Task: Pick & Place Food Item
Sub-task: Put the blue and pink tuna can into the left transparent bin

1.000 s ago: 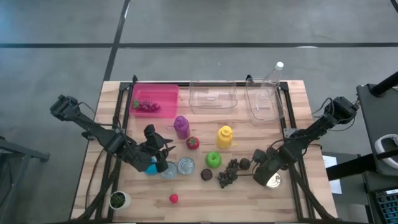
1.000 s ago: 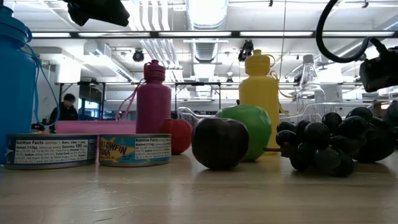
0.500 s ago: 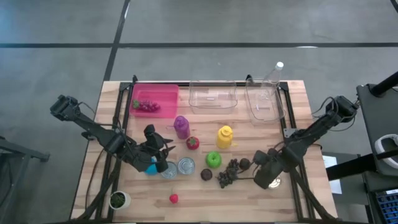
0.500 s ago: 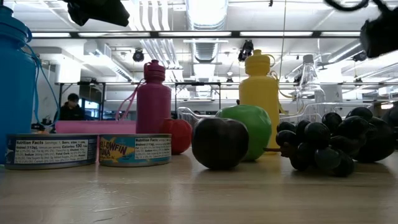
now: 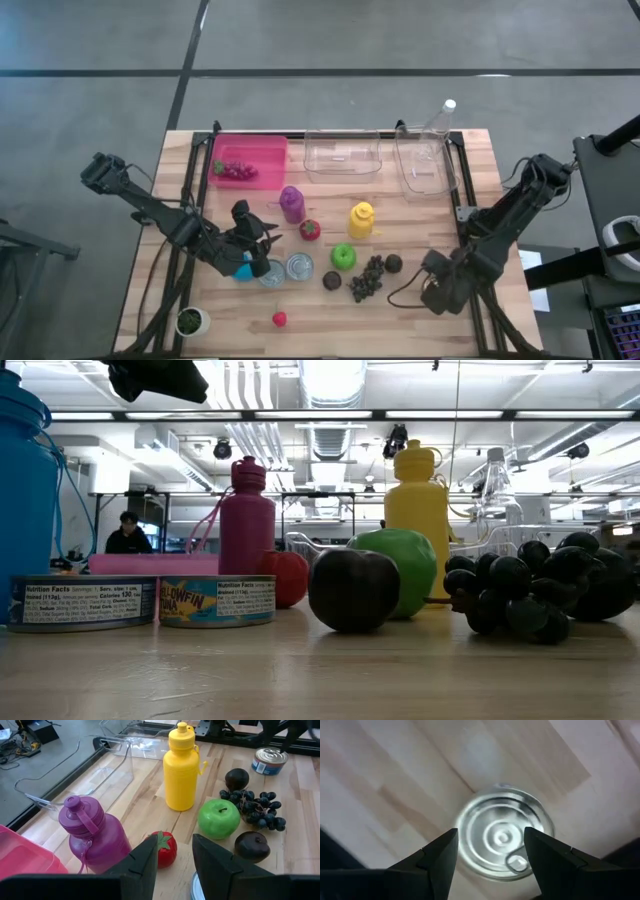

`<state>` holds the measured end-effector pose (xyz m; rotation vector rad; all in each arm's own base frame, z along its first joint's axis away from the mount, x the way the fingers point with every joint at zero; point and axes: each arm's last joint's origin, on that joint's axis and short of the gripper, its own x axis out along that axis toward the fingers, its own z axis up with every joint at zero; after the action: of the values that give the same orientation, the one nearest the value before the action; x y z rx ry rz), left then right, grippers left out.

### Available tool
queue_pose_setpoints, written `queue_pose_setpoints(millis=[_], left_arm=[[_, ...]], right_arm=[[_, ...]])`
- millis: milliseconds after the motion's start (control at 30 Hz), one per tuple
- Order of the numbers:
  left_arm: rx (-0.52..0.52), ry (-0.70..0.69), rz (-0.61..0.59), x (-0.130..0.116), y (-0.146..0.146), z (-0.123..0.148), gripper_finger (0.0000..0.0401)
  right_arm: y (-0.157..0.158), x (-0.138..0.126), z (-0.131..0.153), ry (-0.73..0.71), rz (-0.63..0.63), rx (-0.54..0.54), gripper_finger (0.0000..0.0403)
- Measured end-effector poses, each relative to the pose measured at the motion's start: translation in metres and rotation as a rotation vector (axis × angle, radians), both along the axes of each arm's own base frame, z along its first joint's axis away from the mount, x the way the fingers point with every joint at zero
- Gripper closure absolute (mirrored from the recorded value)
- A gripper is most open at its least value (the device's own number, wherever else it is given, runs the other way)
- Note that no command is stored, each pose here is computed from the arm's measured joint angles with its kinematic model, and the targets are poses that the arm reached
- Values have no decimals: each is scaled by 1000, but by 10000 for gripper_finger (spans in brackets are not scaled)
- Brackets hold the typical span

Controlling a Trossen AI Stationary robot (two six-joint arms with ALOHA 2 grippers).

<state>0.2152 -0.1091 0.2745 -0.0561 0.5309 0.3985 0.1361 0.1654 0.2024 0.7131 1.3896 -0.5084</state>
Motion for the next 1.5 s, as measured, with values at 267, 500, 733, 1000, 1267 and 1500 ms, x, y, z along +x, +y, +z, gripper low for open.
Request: queue_pose_setpoints(millis=[267, 500, 733, 1000, 1267, 1500], left_arm=[[1, 1, -1, 0, 0, 0, 278], [1, 1, -1, 0, 0, 0, 278], [0, -1, -1, 0, 0, 0, 278], [-1, -2, 0, 0, 0, 0, 278], [1, -1, -1, 0, 0, 0, 278], [3, -1, -2, 0, 0, 0, 278]], right_arm=[[3, 0, -19, 78, -26, -42, 179], [5, 3, -30, 104, -26, -100, 179], [-3, 11, -31, 69, -33, -146, 179], [-17, 25, -31, 19, -25, -205, 179], [-37, 42, -31, 7, -9, -250, 179], [-53, 54, -30, -1, 11, -292, 179]])
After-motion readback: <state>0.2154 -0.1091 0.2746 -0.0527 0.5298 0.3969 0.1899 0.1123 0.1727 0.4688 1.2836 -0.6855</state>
